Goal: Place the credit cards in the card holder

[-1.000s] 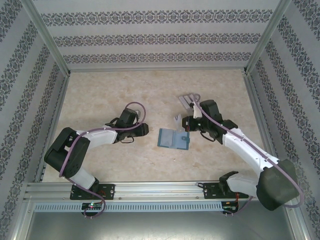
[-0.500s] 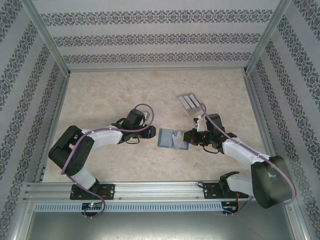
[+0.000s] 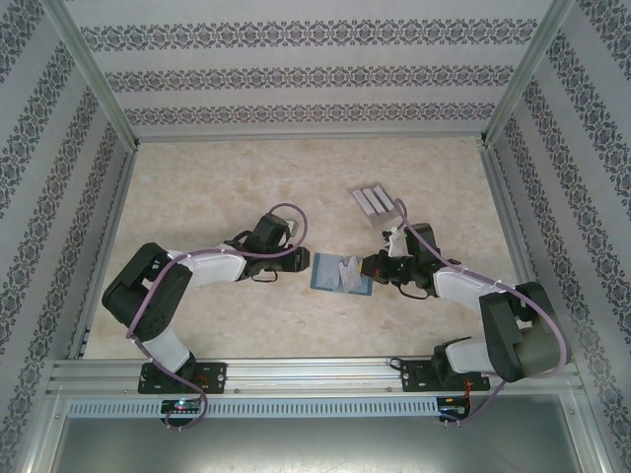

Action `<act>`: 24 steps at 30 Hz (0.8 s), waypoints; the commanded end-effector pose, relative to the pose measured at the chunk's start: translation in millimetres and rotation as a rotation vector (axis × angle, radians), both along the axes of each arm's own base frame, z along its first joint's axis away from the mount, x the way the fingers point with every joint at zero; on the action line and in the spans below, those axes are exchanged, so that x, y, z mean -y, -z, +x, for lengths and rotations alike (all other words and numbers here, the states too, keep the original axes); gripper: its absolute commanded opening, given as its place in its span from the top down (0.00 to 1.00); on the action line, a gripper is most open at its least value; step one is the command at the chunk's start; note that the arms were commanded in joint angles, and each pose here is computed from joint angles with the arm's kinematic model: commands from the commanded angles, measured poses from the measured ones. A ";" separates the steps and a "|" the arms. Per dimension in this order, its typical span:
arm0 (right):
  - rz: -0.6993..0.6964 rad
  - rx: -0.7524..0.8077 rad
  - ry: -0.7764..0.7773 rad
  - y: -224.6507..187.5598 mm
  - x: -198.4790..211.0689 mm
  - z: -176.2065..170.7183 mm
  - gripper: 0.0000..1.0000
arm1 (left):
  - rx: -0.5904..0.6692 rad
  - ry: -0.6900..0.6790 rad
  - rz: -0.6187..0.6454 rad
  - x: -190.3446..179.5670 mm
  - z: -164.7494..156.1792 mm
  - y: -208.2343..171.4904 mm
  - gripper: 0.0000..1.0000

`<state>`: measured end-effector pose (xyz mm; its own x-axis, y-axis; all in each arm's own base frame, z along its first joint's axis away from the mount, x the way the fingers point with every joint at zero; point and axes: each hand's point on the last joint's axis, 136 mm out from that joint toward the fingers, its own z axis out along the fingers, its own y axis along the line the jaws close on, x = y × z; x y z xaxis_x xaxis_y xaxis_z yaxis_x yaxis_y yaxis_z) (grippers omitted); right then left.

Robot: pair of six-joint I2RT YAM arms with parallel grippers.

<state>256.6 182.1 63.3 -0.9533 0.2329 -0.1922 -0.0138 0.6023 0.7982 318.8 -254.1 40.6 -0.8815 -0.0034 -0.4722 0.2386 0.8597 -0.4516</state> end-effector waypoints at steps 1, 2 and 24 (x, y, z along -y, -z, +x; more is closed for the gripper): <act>0.023 -0.009 0.004 2.5 2.9 -4.2 1.00 | 0.000 0.035 0.007 7.9 -0.2 -1.8 0.52; 0.028 -0.016 -0.001 3.6 2.9 -4.8 1.00 | 0.003 0.030 0.013 6.6 -0.5 -1.5 0.52; 0.045 -0.120 0.117 33.4 5.3 9.1 1.00 | 0.018 -0.001 0.048 -1.9 1.8 -2.5 0.53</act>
